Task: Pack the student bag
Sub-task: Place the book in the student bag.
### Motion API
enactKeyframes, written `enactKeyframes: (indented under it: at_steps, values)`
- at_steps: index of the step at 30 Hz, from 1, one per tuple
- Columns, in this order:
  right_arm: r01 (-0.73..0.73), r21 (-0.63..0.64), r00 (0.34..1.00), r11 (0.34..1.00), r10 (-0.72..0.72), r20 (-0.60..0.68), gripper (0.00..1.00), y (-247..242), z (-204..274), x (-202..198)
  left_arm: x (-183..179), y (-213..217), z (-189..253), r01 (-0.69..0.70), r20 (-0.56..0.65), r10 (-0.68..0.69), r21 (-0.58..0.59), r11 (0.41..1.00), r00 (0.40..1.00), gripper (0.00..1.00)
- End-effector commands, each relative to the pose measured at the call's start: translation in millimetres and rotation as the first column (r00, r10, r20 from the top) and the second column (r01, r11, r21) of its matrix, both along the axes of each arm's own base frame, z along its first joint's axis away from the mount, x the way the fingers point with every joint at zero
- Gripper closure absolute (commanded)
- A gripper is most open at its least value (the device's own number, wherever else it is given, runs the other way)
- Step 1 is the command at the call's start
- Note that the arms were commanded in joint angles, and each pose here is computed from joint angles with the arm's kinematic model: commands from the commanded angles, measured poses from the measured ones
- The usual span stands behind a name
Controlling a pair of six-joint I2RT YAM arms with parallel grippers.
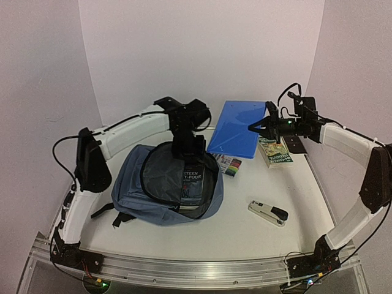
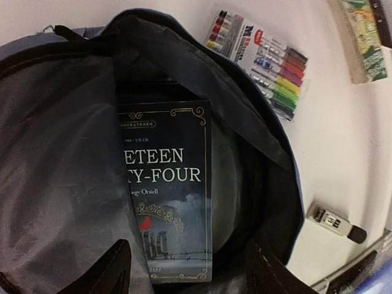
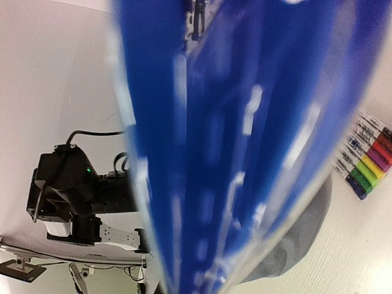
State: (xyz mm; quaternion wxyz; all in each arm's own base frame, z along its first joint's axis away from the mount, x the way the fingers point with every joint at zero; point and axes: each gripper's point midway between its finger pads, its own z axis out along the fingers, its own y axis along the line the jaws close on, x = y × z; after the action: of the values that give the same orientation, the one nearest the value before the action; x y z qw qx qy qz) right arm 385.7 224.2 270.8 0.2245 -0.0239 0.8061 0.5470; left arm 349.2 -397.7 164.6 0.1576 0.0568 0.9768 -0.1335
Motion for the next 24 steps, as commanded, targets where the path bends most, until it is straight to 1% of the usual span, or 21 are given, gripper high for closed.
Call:
enactKeyframes:
  at_steps: [1,3,5,12,16,21,24]
  values:
    - [-0.013,-0.047,0.996,0.999,0.017,0.092,1.00,-4.5,12.0,-12.1,-25.6,56.1,-20.4,-0.104,-0.039,0.126,0.359,0.928,0.991,0.40]
    - [-0.017,-0.047,0.995,0.999,0.021,0.095,1.00,-4.7,13.4,-14.3,-35.1,62.4,-34.0,-0.123,-0.070,0.165,0.411,0.903,0.984,0.41]
    - [-0.021,-0.045,0.995,0.999,0.025,0.094,1.00,-4.5,14.9,-16.1,-43.0,65.5,-44.7,-0.142,-0.102,0.204,0.430,0.892,0.974,0.43]
    - [-0.026,-0.044,0.996,0.999,0.030,0.078,1.00,-4.4,11.1,-18.1,-59.1,74.3,-59.8,-0.132,-0.141,0.228,0.492,0.860,0.963,0.43]
    - [-0.028,-0.045,0.997,0.999,0.031,0.069,1.00,-3.4,8.5,-18.3,-67.3,82.5,-71.6,-0.126,-0.164,0.248,0.533,0.837,0.955,0.42]
    - [-0.031,-0.046,0.997,0.998,0.034,0.063,1.00,-3.2,6.5,-19.1,-66.7,91.8,-77.3,-0.142,-0.142,0.268,0.571,0.809,0.953,0.39]
    - [-0.033,-0.047,0.998,0.998,0.036,0.059,1.00,-3.2,5.4,-20.2,-69.4,96.6,-81.4,-0.141,-0.148,0.277,0.589,0.796,0.949,0.36]
